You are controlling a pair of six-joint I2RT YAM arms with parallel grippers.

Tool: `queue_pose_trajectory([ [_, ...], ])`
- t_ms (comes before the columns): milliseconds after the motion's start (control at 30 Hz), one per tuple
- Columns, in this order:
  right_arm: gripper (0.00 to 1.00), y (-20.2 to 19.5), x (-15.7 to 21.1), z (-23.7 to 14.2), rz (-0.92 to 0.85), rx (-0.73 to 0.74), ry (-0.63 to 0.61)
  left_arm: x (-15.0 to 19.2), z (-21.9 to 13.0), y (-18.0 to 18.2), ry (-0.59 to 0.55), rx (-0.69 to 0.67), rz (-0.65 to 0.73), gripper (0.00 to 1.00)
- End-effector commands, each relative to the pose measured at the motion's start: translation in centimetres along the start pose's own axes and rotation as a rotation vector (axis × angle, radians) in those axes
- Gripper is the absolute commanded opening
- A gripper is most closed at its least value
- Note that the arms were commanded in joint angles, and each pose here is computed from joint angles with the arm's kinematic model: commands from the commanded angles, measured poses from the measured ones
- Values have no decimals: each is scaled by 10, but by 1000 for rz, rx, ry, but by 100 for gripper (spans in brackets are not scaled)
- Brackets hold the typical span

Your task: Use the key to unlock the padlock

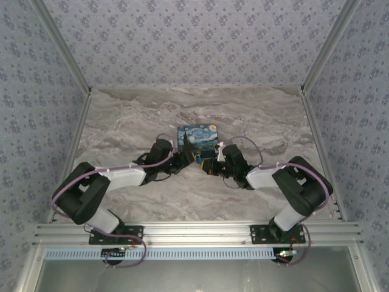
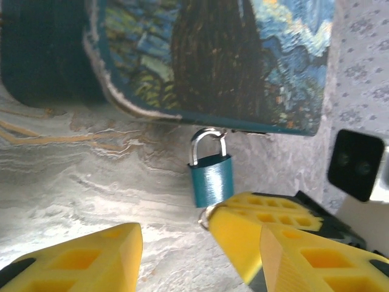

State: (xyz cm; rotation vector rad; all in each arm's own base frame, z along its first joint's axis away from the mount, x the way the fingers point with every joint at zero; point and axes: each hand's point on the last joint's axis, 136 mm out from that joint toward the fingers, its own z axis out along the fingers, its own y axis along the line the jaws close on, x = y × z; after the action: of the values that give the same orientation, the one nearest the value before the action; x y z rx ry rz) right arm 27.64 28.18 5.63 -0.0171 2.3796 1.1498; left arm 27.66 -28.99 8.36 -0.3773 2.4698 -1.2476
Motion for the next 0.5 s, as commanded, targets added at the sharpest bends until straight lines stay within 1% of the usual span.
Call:
queue_pose_trajectory([
  [0,0,11,-6,5,87,-29,-11,-11,2,-23,-42,114,-22,52],
  [233,0,5,-2,8,159,-37,-8,-10,16,-22,-21,138,-49,50],
  [467,0,7,-3,8,164,-41,-7,-7,26,-16,-1,129,-52,49],
])
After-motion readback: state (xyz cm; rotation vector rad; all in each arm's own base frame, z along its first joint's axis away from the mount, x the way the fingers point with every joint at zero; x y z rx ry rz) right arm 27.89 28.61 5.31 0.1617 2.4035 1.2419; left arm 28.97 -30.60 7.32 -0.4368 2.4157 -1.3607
